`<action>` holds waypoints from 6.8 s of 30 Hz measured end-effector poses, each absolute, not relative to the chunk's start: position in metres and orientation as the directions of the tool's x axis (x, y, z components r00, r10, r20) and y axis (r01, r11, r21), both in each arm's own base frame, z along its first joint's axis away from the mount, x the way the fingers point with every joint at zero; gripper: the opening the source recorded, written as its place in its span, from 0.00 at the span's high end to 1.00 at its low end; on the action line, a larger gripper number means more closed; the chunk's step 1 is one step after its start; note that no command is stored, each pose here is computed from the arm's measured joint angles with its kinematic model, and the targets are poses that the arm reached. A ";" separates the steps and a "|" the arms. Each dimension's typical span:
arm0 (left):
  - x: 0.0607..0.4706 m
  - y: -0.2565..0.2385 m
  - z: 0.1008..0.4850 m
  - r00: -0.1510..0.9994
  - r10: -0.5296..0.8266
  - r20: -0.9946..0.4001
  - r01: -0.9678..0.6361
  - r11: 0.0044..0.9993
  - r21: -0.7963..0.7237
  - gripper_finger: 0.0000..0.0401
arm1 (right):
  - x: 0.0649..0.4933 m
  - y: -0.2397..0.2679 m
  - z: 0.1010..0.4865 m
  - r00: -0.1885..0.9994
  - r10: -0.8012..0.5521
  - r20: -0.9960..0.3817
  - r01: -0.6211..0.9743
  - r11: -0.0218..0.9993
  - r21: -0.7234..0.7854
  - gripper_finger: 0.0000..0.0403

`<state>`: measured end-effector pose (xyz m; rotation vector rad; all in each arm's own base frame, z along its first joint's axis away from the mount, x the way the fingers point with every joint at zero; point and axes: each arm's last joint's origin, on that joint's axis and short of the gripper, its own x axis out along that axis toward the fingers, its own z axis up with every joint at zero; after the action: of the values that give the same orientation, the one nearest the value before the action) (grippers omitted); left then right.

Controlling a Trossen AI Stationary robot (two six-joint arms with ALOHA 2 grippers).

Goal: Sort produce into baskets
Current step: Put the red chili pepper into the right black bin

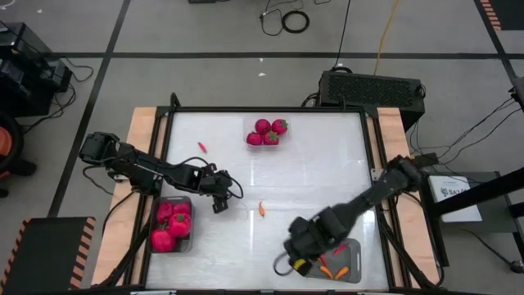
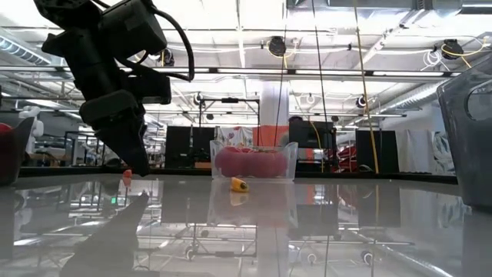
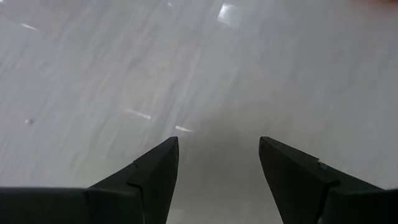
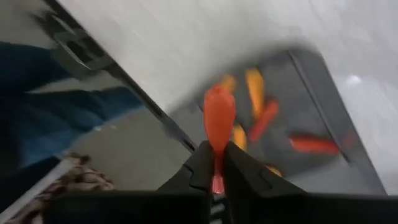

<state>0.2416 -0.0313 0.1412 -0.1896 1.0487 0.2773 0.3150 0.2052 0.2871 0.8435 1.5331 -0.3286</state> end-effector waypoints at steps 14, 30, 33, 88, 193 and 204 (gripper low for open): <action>0.245 -0.032 0.143 0.508 0.128 -0.852 -0.269 0.963 -0.016 0.42 | 0.280 0.228 0.283 -0.100 0.218 -0.971 0.791 0.609 0.056 0.79; 0.259 0.033 0.230 0.335 0.330 -0.883 -0.525 0.843 0.116 0.42 | 0.296 0.179 0.313 0.248 -0.067 -0.966 0.773 0.615 0.156 0.64; 0.254 0.065 0.237 0.311 0.305 -0.900 -0.638 0.769 0.040 0.42 | 0.303 0.167 0.315 0.251 -0.074 -0.965 0.766 0.625 0.151 0.64; 0.191 0.132 0.140 0.011 0.287 -0.958 -0.947 -0.305 -0.103 0.43 | 0.217 -0.038 0.307 0.520 -0.306 -0.797 0.234 0.949 -0.212 0.64; 0.312 -0.016 0.226 0.824 -0.398 -0.402 0.141 0.833 -0.535 0.91 | 0.336 0.069 0.262 0.864 0.032 -0.503 0.327 0.724 0.608 0.98; 0.312 -0.012 0.227 0.839 -0.374 -0.394 0.155 0.860 -0.486 0.61 | 0.336 0.068 0.260 0.851 0.061 -0.522 0.323 0.723 0.610 1.00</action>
<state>0.3124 -0.0121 0.2273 -0.4567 0.5023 -0.2905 0.3356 0.0684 0.2598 0.7569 0.5465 -0.1528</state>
